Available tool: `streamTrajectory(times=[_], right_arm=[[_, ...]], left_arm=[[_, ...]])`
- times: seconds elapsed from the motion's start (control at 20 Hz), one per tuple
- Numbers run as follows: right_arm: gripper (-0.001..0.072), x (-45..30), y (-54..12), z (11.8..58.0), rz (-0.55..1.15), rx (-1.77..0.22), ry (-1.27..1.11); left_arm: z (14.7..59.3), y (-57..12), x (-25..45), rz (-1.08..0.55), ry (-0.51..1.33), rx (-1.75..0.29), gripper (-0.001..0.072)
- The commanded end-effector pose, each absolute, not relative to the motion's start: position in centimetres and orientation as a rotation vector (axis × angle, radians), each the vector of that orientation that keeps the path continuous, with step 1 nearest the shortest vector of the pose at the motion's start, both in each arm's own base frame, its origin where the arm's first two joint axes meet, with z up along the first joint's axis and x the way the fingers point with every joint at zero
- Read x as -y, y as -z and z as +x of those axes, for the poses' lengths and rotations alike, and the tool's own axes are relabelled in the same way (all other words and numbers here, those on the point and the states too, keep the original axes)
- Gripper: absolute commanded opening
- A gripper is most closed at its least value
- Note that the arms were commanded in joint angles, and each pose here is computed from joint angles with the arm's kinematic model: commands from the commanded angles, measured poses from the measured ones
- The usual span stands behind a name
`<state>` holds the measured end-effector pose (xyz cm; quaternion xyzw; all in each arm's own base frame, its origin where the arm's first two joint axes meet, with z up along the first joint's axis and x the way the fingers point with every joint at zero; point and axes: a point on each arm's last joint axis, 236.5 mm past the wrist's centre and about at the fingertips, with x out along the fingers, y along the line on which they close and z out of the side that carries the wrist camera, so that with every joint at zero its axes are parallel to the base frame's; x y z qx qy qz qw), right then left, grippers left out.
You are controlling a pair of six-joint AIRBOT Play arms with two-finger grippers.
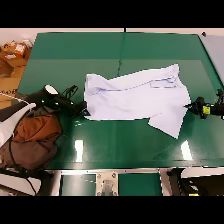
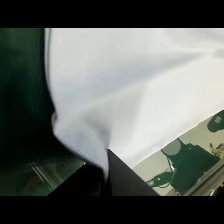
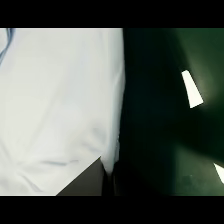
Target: Fold the shirts.
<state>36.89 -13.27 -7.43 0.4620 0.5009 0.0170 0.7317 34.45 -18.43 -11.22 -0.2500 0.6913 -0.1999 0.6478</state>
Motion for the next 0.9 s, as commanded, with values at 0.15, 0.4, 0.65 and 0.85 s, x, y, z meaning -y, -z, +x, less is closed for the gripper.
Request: streamTrajectory(times=[0.15, 0.4, 0.65, 0.85], right_arm=[[0.0015, 12.9, -9.6, 40.6, 0.815, -0.837, -0.183], [0.0015, 7.8, -36.2, 36.4, 0.400, -0.299, -0.196], [0.0015, 0.2, -54.3, 24.2, 0.180, 0.262, -0.075], [0.0015, -2.5, -58.6, 17.5, 0.002, 0.442, 0.053]], left_arm=[[41.7, -5.4, 17.8, -0.329, 0.570, -1.191, 0.0030], [40.3, -35.3, 17.6, -0.184, 0.656, -0.487, 0.0030], [25.9, -54.8, 15.4, -0.100, 0.669, 0.068, 0.0031], [17.0, -58.8, 13.5, -0.055, 0.633, 0.247, 0.0031]])
